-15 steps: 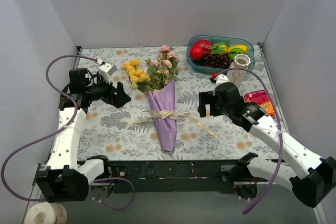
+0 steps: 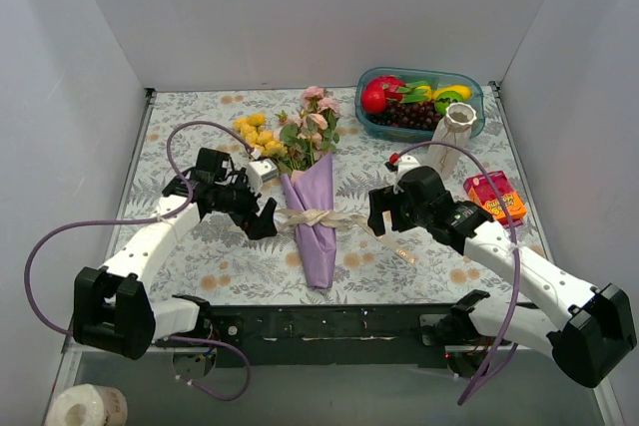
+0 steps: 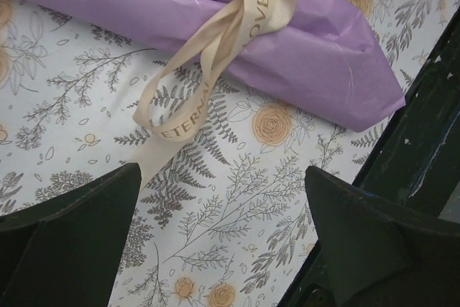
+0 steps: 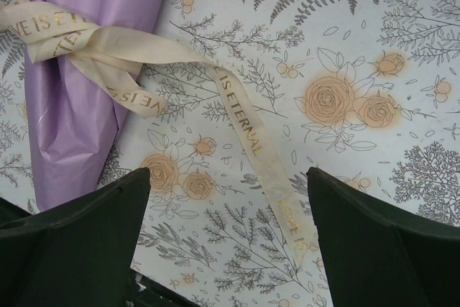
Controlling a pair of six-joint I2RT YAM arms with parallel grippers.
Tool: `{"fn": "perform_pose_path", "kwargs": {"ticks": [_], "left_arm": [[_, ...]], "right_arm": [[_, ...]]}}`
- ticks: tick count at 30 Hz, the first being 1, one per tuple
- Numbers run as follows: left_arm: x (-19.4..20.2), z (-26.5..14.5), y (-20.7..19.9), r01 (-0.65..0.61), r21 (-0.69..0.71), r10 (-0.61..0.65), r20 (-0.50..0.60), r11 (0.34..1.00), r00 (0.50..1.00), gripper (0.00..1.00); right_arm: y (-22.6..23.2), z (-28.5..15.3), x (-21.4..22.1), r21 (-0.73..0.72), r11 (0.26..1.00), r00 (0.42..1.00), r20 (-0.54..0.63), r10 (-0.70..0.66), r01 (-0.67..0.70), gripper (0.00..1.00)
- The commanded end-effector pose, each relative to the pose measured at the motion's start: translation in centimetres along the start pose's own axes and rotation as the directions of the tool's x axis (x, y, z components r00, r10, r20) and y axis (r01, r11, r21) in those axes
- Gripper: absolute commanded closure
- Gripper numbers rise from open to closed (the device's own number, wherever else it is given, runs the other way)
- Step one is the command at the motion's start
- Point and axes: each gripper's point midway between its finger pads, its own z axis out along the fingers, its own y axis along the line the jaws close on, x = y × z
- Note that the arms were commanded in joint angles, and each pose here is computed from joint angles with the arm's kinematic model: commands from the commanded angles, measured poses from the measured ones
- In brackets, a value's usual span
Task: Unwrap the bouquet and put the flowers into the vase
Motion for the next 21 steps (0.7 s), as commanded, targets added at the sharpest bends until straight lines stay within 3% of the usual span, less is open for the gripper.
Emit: {"fn": "perform_pose_path", "kwargs": {"ticks": [1, 7, 13, 21], "left_arm": [[-0.1, 1.0, 0.4, -0.118, -0.033, 0.117, -0.006, 0.993, 0.993, 0.06], [1.7, 1.6, 0.1, -0.165, -0.008, 0.164, -0.049, 0.986, 0.985, 0.28], [3.6, 2.6, -0.2, -0.196, 0.018, 0.197, -0.098, 0.98, 0.975, 0.25], [3.1, 4.4, 0.6, -0.208, -0.021, 0.205, -0.098, 0.978, 0.974, 0.26]], "right_arm": [[0.9, 1.0, -0.8, -0.041, 0.999, 1.0, 0.028, -0.009, 0.01, 0.03], [0.8, 2.2, -0.5, -0.027, 1.0, 1.0, 0.0, -0.009, 0.009, 0.05], [0.6, 2.8, -1.2, -0.01, 1.0, 1.0, -0.004, -0.028, 0.028, 0.05], [0.7, 3.1, -1.9, -0.004, 1.0, 1.0, 0.003, -0.031, 0.031, 0.05]]}}
